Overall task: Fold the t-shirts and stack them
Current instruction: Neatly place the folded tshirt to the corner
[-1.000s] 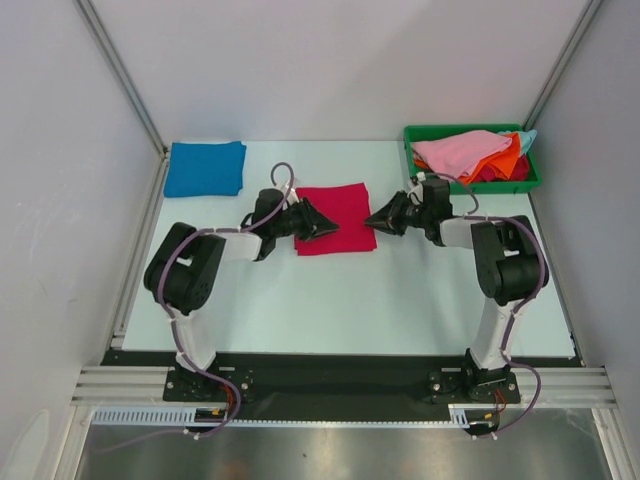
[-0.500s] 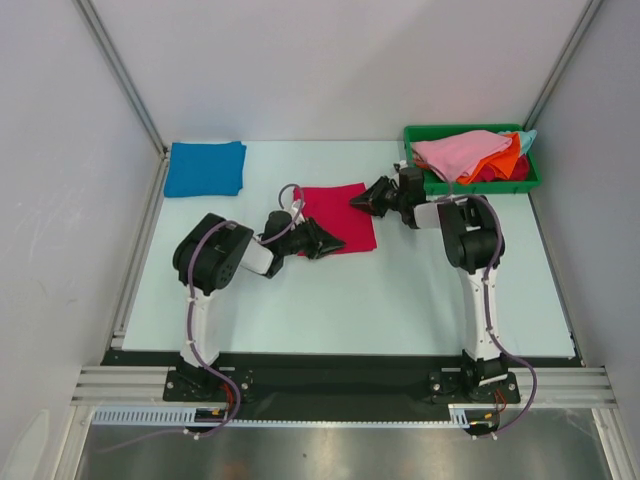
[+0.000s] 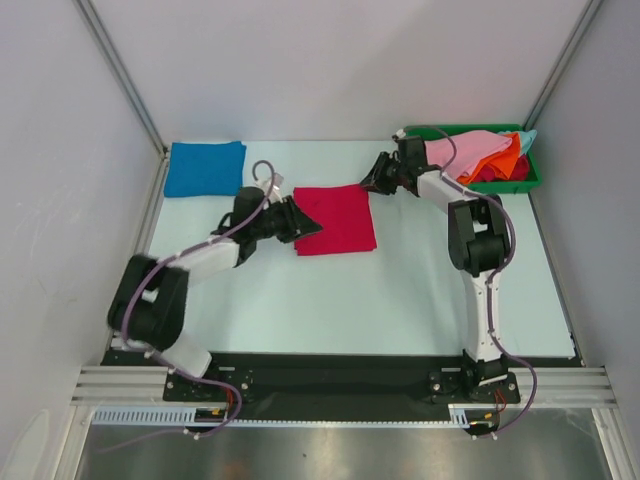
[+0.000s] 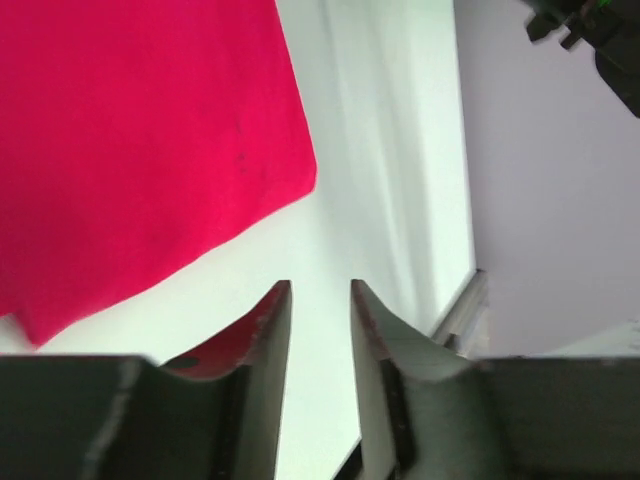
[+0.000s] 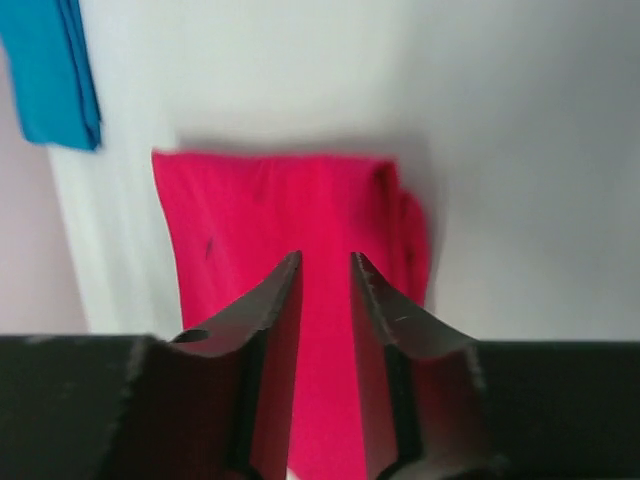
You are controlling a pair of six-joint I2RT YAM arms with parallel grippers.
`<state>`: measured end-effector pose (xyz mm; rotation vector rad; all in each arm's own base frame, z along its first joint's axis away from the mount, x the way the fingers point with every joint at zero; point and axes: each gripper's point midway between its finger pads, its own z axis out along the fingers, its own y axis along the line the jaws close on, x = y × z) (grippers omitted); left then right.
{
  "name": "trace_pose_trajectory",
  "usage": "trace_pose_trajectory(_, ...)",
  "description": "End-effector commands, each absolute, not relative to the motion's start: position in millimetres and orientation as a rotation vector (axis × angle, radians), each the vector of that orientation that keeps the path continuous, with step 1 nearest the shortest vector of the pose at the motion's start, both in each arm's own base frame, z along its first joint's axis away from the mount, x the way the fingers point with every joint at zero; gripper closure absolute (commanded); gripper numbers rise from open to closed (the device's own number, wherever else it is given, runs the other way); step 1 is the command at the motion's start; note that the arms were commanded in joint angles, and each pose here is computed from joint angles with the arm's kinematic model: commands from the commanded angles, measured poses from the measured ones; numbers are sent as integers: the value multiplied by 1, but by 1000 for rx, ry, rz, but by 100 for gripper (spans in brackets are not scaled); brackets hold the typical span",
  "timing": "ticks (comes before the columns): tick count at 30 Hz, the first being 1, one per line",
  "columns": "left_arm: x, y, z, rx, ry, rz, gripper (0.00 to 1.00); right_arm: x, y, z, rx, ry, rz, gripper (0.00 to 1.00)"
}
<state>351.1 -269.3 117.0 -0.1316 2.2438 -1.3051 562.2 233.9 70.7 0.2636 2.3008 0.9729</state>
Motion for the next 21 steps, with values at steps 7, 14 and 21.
trace_pose_trajectory(7, 289, -186, 165, -168, 2267, -901, 43, 417, 264, 180, -269, 2363, 474, 45)
trace_pose_trajectory(14, 232, -151, 153, -480, 2270, -888, 34, 310, 270, 225, -498, 2224, 117, 29)
trace_pose_trajectory(21, 206, -125, 141, -664, 2248, -816, 12, 237, 285, 224, -696, 2078, 84, 0)
